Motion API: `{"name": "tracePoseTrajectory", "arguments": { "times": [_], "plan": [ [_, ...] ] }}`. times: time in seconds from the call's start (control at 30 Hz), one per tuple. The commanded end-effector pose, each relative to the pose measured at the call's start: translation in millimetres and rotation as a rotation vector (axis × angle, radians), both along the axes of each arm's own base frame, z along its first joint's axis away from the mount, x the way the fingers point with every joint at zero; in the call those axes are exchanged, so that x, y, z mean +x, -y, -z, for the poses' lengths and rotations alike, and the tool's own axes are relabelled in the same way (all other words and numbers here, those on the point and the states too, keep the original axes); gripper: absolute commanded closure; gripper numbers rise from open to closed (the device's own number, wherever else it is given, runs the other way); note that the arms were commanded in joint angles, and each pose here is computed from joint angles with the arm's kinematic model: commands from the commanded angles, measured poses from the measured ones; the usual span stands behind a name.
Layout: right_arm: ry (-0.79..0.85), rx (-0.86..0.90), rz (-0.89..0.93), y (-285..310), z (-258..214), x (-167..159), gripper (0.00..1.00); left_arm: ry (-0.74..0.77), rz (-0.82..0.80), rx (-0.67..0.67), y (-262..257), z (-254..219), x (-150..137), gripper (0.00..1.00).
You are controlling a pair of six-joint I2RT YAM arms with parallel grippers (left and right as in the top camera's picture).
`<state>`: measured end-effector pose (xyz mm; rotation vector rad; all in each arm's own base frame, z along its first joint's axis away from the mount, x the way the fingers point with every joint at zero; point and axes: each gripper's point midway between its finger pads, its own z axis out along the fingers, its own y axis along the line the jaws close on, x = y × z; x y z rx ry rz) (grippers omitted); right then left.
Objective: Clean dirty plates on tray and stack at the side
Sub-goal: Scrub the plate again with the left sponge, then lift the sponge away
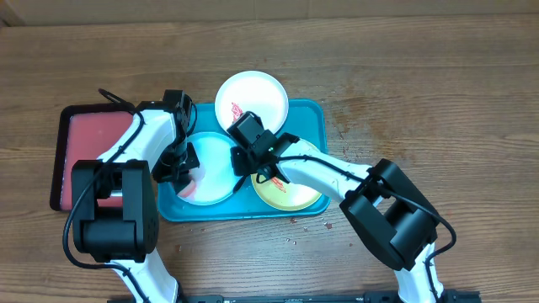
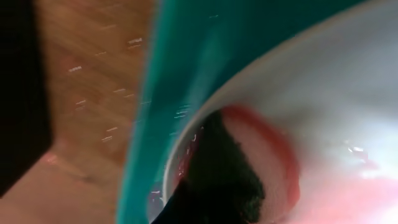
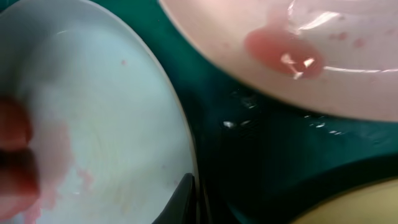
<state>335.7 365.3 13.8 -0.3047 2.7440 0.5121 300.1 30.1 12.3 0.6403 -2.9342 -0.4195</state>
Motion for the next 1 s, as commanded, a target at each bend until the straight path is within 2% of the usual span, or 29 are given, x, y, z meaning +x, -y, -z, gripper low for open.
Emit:
{"name": "tracePoseTrajectory", "arguments": {
  "times": [0.0, 0.13, 0.3, 0.4, 0.5, 0.6, 0.73, 0.97],
  "plan": [
    [0.028, -0.055, 0.043, 19, -1, 10, 0.96, 0.069, -0.11, 0.262, -49, -28, 7, 0.96],
    [0.022, -0.053, 0.033, 19, 0, 8, 0.96, 0.184, -0.13, 0.203, -41, -58, 18, 0.96],
    [0.021, -0.012, -0.045, 6, -10, 5, 0.96, 0.359, -0.089, 0.018, -15, -107, 26, 0.96],
    [0.041, 0.009, -0.074, 1, -22, 7, 0.96, 0.464, -0.08, -0.082, -7, -138, 23, 0.96],
    [0.066, 0.031, -0.073, -1, -42, 9, 0.96, 0.553, -0.141, -0.127, -19, -167, 12, 0.96],
    [0.102, 0.064, -0.074, -4, -66, 11, 0.96, 0.583, -0.218, -0.133, -39, -179, -4, 0.96],
    [0.172, 0.099, -0.087, -6, -99, 14, 0.96, 0.539, -0.283, -0.127, -64, -175, -24, 0.95],
    [0.3, -0.005, -0.097, 14, -122, 25, 0.96, 0.526, -0.311, -0.16, -67, -168, -28, 0.96]
  ]
}}
